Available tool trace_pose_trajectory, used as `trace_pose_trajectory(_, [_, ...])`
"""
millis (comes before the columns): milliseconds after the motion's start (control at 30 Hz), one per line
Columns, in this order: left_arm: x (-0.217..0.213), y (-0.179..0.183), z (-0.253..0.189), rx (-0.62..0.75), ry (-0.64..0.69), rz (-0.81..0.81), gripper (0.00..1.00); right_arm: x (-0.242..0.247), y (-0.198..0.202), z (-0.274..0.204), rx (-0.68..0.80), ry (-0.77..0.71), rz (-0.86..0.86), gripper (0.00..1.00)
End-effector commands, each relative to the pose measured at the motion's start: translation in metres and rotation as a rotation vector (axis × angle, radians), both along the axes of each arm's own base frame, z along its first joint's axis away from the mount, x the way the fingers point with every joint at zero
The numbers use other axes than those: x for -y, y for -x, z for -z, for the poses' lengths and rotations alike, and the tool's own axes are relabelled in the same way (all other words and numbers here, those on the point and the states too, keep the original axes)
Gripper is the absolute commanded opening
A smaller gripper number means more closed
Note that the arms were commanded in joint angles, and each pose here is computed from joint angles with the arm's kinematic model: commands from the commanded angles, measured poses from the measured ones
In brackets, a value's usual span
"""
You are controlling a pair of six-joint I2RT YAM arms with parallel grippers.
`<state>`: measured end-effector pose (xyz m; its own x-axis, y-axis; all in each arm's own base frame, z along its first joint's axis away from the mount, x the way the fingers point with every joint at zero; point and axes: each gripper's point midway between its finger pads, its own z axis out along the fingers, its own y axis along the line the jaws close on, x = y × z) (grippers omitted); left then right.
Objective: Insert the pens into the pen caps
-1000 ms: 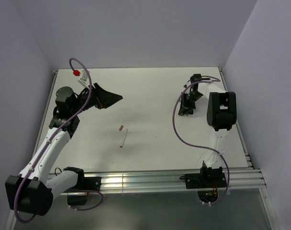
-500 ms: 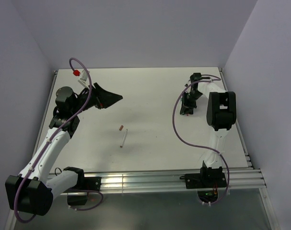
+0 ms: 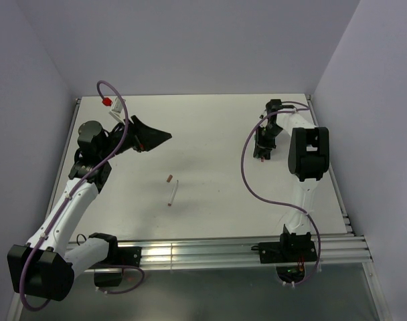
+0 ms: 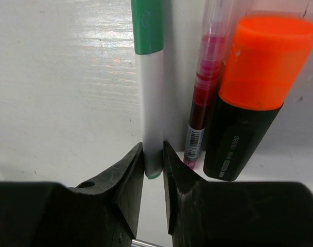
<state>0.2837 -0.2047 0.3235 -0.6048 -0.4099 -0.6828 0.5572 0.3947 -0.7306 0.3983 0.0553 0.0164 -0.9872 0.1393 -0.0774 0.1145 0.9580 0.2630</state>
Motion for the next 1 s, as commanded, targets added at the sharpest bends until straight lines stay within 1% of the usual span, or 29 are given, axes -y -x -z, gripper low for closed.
trace_pose_trajectory(0, [-0.002,-0.003,-0.008,0.029,0.011,-0.019,0.99,0.008,-0.007,0.001,0.006,0.032,0.009,0.29])
trace_pose_trajectory(67, [-0.003,-0.004,-0.006,0.022,0.005,-0.027,0.99,0.009,-0.007,0.0,0.01,0.038,0.008,0.29])
trace_pose_trajectory(200, [-0.005,-0.01,-0.003,0.005,-0.008,-0.054,0.99,0.008,-0.008,-0.009,0.031,0.034,0.014,0.32])
trace_pose_trajectory(300, [-0.005,-0.011,0.0,-0.016,-0.021,-0.054,0.99,0.007,-0.008,-0.013,0.04,0.031,0.015,0.41])
trace_pose_trajectory(333, [-0.006,-0.014,0.0,-0.008,-0.035,-0.062,0.99,0.007,-0.008,-0.017,0.048,0.028,0.013,0.41])
trace_pose_trajectory(467, [-0.01,-0.021,0.02,-0.085,-0.103,-0.085,0.99,0.004,-0.008,-0.027,0.072,0.016,0.004,0.43])
trace_pose_trajectory(533, [-0.012,-0.022,0.021,-0.069,-0.129,-0.093,0.99,0.0,-0.007,-0.043,0.112,0.006,-0.012,0.45])
trace_pose_trajectory(567, [-0.014,-0.024,0.024,-0.068,-0.141,-0.107,0.96,-0.003,-0.007,-0.049,0.13,-0.003,-0.021,0.47])
trace_pose_trajectory(600, [-0.016,-0.025,0.027,-0.072,-0.159,-0.118,0.94,-0.005,-0.007,-0.058,0.154,-0.008,-0.03,0.5])
trace_pose_trajectory(633, [-0.02,-0.026,0.034,-0.073,-0.206,-0.127,0.93,-0.008,-0.008,-0.077,0.209,-0.011,-0.042,0.52])
trace_pose_trajectory(667, [-0.023,-0.029,0.042,-0.082,-0.238,-0.145,0.9,-0.016,-0.008,-0.088,0.24,-0.019,-0.059,0.57])
trace_pose_trajectory(700, [-0.026,-0.029,0.047,-0.089,-0.264,-0.154,0.89,-0.02,-0.008,-0.109,0.297,-0.026,-0.076,0.6])
trace_pose_trajectory(733, [-0.03,-0.029,0.059,-0.098,-0.317,-0.152,0.88,-0.023,-0.009,-0.121,0.328,-0.031,-0.083,0.64])
trace_pose_trajectory(767, [-0.032,-0.027,0.066,-0.104,-0.348,-0.149,0.85,-0.031,-0.007,-0.131,0.354,-0.046,-0.102,0.68])
trace_pose_trajectory(800, [-0.037,-0.029,0.073,-0.083,-0.404,-0.154,0.83,-0.033,-0.008,-0.15,0.408,-0.055,-0.113,0.7])
trace_pose_trajectory(833, [-0.04,-0.029,0.082,-0.098,-0.438,-0.153,0.79,-0.035,-0.007,-0.158,0.429,-0.061,-0.118,0.71])
trace_pose_trajectory(867, [-0.048,-0.027,0.097,-0.117,-0.502,-0.158,0.74,-0.037,-0.007,-0.174,0.477,-0.068,-0.136,0.74])
trace_pose_trajectory(933, [-0.054,-0.024,0.116,-0.153,-0.561,-0.152,0.68,-0.038,-0.005,-0.19,0.527,-0.072,-0.153,0.78])
trace_pose_trajectory(967, [-0.055,-0.019,0.126,-0.182,-0.582,-0.136,0.64,-0.039,-0.003,-0.195,0.547,-0.08,-0.165,0.8])
